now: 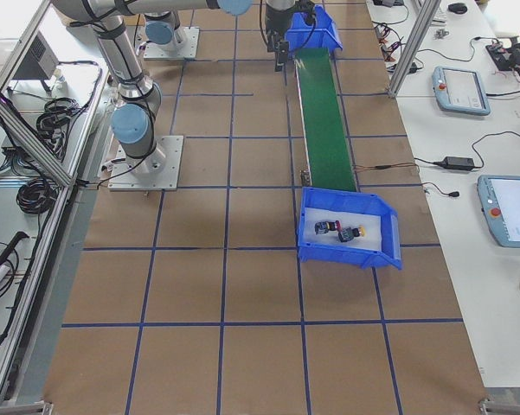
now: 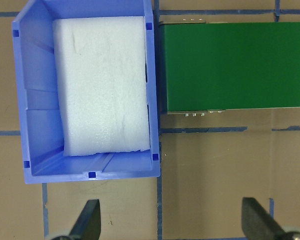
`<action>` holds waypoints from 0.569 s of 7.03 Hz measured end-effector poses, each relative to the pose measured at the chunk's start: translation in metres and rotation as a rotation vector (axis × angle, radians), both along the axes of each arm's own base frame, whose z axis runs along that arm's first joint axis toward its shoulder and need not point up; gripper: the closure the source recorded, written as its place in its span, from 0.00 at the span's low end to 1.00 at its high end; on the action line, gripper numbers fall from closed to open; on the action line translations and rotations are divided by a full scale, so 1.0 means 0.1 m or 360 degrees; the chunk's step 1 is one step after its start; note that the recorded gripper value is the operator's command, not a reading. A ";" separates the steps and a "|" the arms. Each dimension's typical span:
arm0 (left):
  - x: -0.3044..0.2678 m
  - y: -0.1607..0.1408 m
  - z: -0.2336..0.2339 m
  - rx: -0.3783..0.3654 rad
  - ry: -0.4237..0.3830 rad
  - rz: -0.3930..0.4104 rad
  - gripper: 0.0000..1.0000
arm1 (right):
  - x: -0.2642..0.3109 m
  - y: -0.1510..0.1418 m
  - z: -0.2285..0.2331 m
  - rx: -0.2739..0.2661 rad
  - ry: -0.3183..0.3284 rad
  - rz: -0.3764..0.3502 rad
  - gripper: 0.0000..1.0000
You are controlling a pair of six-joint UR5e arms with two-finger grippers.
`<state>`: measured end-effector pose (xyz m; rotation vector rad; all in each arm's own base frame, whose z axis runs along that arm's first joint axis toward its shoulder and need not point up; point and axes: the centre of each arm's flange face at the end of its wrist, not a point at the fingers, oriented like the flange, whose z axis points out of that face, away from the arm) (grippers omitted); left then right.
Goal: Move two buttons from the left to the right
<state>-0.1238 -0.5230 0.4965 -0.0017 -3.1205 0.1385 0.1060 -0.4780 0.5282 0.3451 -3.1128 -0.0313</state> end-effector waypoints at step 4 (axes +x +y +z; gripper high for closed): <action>0.02 0.07 0.06 -0.0007 -0.0011 -0.0005 0.00 | 0.00 0.05 -0.04 -0.0016 0.0013 -0.0009 0.00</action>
